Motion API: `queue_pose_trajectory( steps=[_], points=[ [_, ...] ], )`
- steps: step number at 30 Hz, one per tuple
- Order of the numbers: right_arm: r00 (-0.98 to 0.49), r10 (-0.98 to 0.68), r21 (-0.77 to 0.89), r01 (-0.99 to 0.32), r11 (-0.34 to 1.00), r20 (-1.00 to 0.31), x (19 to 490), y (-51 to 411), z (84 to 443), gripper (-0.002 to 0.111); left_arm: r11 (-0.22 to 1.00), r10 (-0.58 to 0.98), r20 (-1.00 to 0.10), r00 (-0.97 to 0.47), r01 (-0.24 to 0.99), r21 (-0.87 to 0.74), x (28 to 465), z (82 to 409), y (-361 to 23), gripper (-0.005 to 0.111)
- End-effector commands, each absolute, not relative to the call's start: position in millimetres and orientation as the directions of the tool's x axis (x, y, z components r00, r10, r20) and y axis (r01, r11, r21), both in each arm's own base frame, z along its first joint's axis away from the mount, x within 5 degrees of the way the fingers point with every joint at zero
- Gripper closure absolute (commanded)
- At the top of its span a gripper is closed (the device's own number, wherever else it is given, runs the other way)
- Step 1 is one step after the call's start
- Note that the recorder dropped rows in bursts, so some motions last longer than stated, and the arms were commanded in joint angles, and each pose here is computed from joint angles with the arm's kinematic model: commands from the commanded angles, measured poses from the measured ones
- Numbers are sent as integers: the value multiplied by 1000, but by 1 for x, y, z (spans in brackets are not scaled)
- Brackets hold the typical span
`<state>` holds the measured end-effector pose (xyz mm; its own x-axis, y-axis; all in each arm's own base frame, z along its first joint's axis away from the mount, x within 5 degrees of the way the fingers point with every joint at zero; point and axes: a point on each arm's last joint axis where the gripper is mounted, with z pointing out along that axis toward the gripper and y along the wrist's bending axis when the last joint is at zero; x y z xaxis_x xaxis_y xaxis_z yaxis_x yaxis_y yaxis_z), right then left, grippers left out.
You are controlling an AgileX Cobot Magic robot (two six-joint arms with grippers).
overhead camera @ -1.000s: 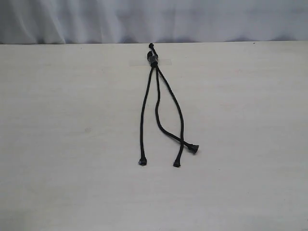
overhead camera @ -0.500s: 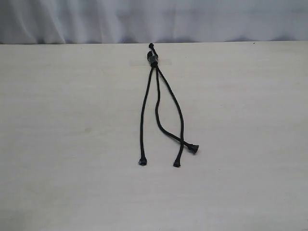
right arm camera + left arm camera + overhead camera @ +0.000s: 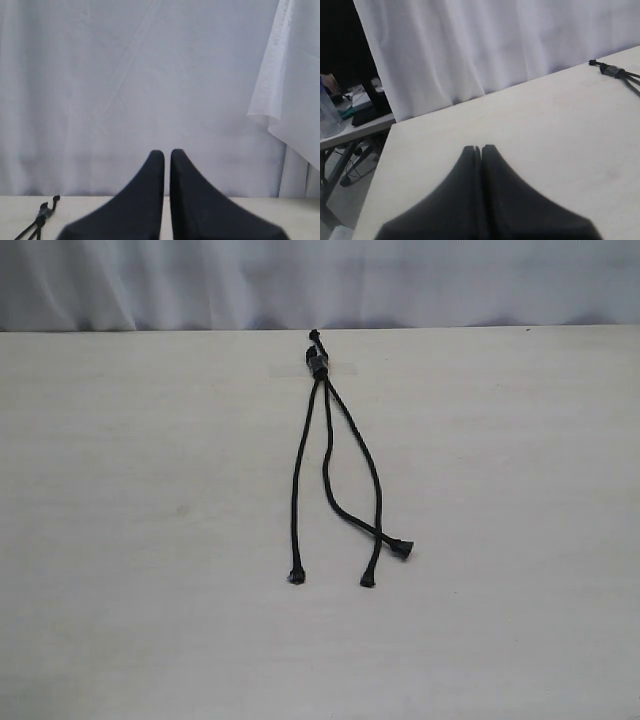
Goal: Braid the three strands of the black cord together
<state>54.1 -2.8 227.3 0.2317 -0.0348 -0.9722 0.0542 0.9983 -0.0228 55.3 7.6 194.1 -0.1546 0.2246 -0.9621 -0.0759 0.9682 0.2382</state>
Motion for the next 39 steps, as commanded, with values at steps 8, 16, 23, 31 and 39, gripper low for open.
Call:
queue_pose_trajectory(
  steps=[8, 16, 23, 31, 39],
  points=[
    [285, -73, -55, 69, 996, -956, 53, -3, 232, 104, 997, 4, -992, 124, -76, -6, 56, 217, 4, 107],
    [40, -2, 0, 46, 999, -999, 70, -3, 241, 104, 984, -152, -959, 241, -56, -170, 52, 239, 6, 107],
    [-297, 11, 3, 29, 1000, -955, 113, -4, 276, 104, 990, -143, -944, -299, -45, -136, 88, 276, 0, 107],
    [-453, 266, 242, 112, 964, -851, 163, -2, 255, 104, 995, -100, -596, -797, -65, -80, 174, 257, 7, 107],
    [-780, 177, 216, 56, 975, -600, 204, 6, 243, 104, 956, -218, -333, -917, -132, -263, 210, 203, -7, 107]
  ],
)
